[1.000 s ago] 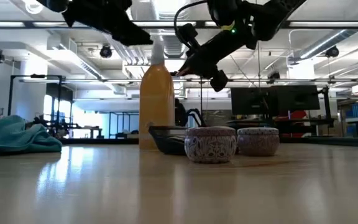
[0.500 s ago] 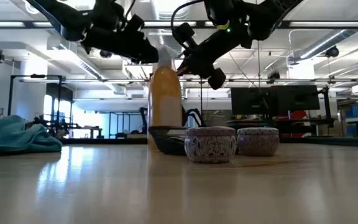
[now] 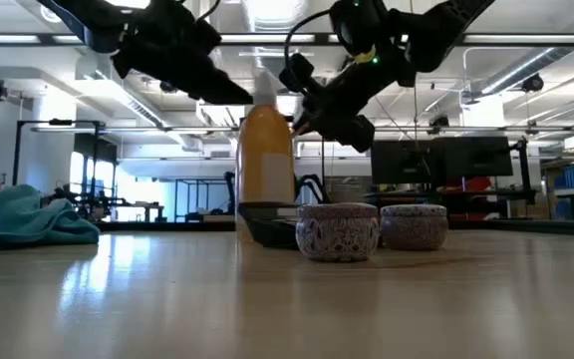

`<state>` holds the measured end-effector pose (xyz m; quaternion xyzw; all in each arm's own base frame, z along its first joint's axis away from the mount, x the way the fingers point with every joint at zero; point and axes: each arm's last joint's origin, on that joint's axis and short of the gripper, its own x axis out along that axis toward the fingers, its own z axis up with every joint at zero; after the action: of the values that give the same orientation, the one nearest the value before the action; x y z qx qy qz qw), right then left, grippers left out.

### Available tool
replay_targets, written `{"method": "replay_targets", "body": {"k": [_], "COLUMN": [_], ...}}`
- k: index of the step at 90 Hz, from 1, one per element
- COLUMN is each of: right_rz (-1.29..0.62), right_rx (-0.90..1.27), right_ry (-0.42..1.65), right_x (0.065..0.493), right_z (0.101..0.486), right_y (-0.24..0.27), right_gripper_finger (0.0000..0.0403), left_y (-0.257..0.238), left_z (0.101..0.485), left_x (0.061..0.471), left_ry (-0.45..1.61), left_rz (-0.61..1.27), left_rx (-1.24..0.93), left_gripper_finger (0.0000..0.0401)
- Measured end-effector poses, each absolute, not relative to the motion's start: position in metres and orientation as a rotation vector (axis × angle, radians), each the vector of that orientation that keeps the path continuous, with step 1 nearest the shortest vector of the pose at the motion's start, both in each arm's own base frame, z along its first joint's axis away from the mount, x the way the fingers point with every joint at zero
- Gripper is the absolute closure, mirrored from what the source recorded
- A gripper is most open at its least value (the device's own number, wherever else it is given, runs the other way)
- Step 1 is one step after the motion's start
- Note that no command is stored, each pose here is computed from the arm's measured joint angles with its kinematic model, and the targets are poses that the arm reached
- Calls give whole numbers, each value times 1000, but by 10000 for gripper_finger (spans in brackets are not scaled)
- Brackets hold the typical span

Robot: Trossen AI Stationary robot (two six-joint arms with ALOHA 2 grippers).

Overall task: Apply microfiber cloth
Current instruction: Spray the back and front of the pink cellphone using the orange spray bottle

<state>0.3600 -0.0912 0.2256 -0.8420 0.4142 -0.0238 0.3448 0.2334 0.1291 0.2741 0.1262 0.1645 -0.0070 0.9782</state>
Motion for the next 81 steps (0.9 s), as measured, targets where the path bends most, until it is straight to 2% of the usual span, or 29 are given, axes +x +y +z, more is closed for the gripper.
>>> {"method": "replay_targets", "body": {"k": [10, 45, 58, 81], "right_rz": [-97, -99, -98, -100], "right_rx": [-2165, -2163, -2155, -2153], "right_ry": [1071, 1081, 1080, 1079], "right_x": [360, 360, 360, 360], "right_z": [228, 228, 228, 228], "right_y": [-91, -89, -87, -87], "right_gripper_finger": [388, 388, 388, 388], "left_y": [126, 136, 139, 148], "left_z": [271, 267, 272, 270], "left_x": [231, 247, 250, 250], "left_ry": [295, 231, 229, 256], "left_rz": [-84, -95, -170, -95], "left_rx": [255, 174, 107, 111], "left_gripper_finger": [90, 87, 69, 28]}}
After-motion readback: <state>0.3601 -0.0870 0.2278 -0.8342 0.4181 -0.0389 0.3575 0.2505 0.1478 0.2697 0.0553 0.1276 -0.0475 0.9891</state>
